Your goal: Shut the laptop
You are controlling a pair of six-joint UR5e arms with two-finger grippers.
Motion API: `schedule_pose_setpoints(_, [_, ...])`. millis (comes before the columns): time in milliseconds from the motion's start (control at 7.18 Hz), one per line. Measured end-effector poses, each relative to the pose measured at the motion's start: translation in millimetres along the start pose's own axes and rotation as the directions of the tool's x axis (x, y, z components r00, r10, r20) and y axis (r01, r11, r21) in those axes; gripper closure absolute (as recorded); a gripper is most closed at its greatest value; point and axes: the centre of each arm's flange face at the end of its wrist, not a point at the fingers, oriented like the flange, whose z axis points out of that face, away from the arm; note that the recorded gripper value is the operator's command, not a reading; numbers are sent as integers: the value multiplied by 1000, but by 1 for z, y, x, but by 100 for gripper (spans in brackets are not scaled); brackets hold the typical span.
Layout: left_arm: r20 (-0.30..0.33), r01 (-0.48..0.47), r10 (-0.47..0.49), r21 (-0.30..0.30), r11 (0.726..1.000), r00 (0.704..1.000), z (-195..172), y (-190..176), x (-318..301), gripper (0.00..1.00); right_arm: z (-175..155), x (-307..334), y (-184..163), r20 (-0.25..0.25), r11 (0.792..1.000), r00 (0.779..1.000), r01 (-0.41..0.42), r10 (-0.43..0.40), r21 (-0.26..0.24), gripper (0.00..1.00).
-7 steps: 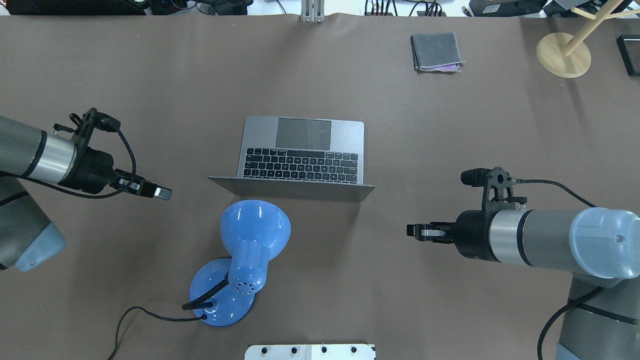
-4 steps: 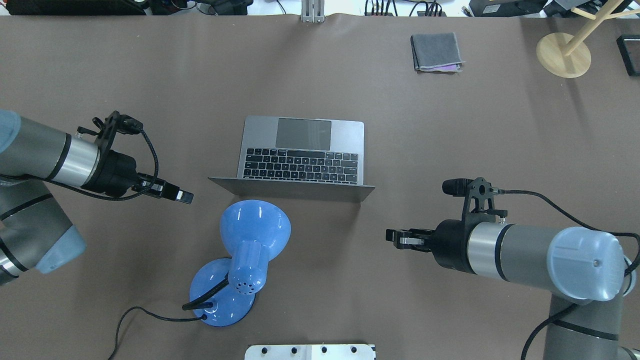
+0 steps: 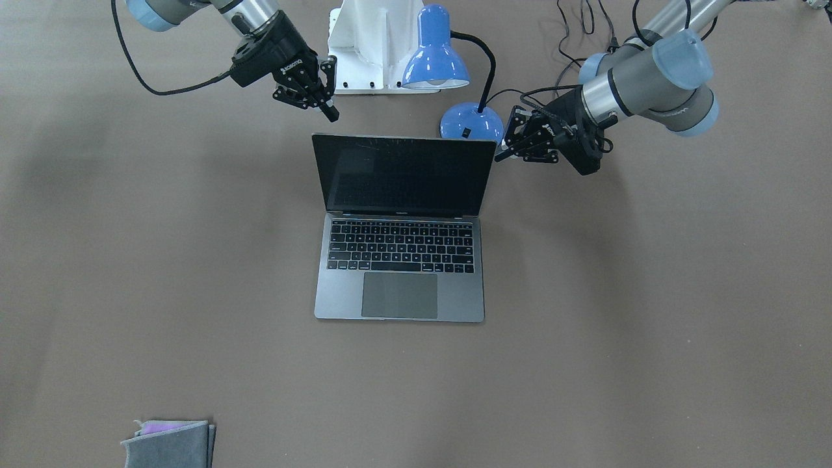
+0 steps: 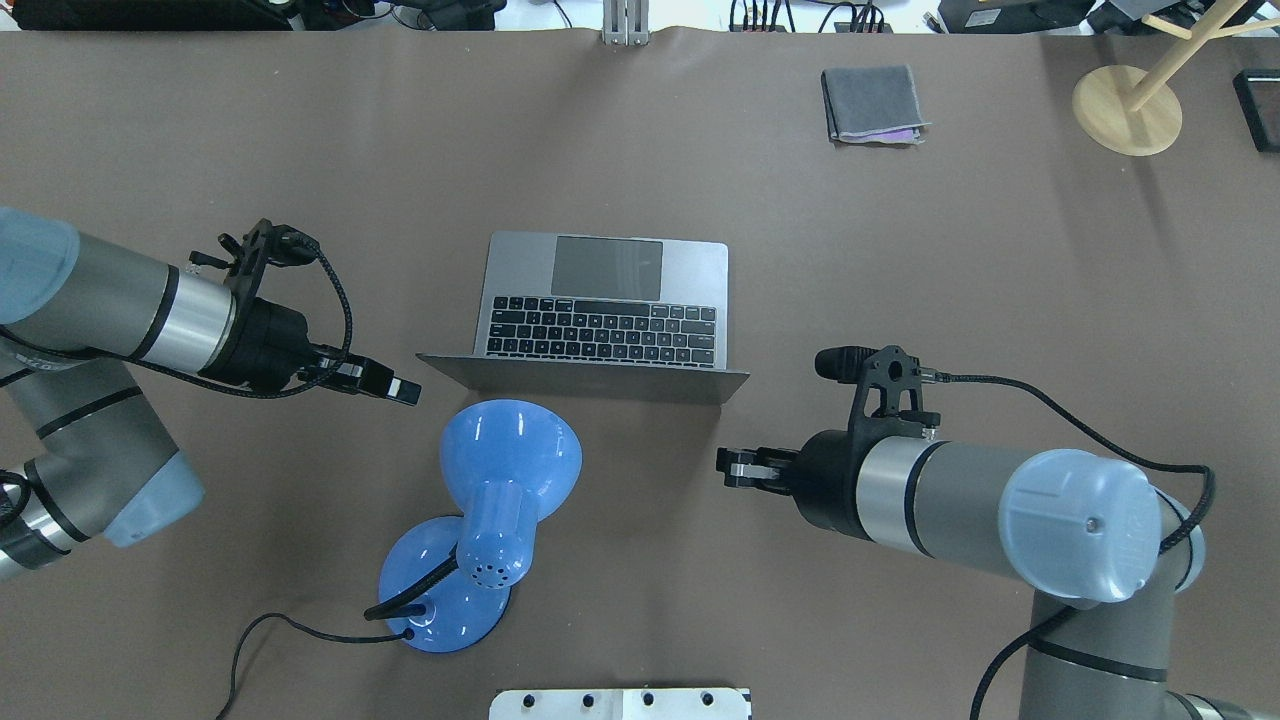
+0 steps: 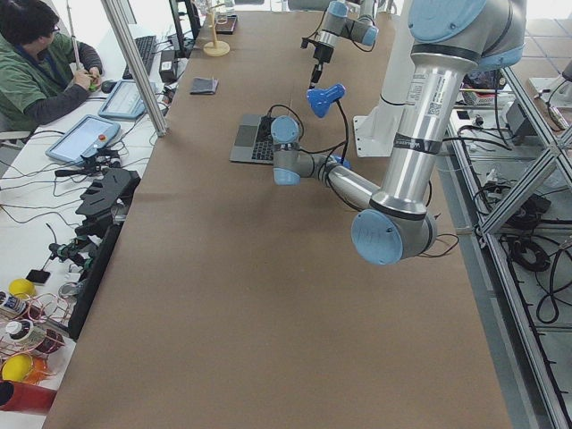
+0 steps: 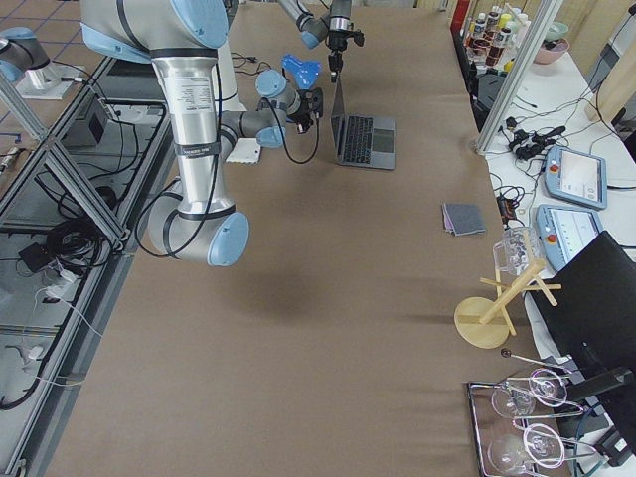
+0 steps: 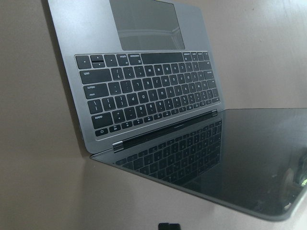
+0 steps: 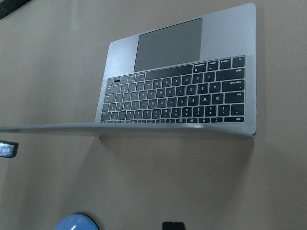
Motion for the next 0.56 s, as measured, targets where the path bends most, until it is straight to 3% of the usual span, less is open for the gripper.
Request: schedule_pose_setpoints(557, [-17, 18, -18, -1, 1000, 1000, 1, -1, 12, 100, 7, -5, -31, -76, 999, 997, 1, 3, 51, 100])
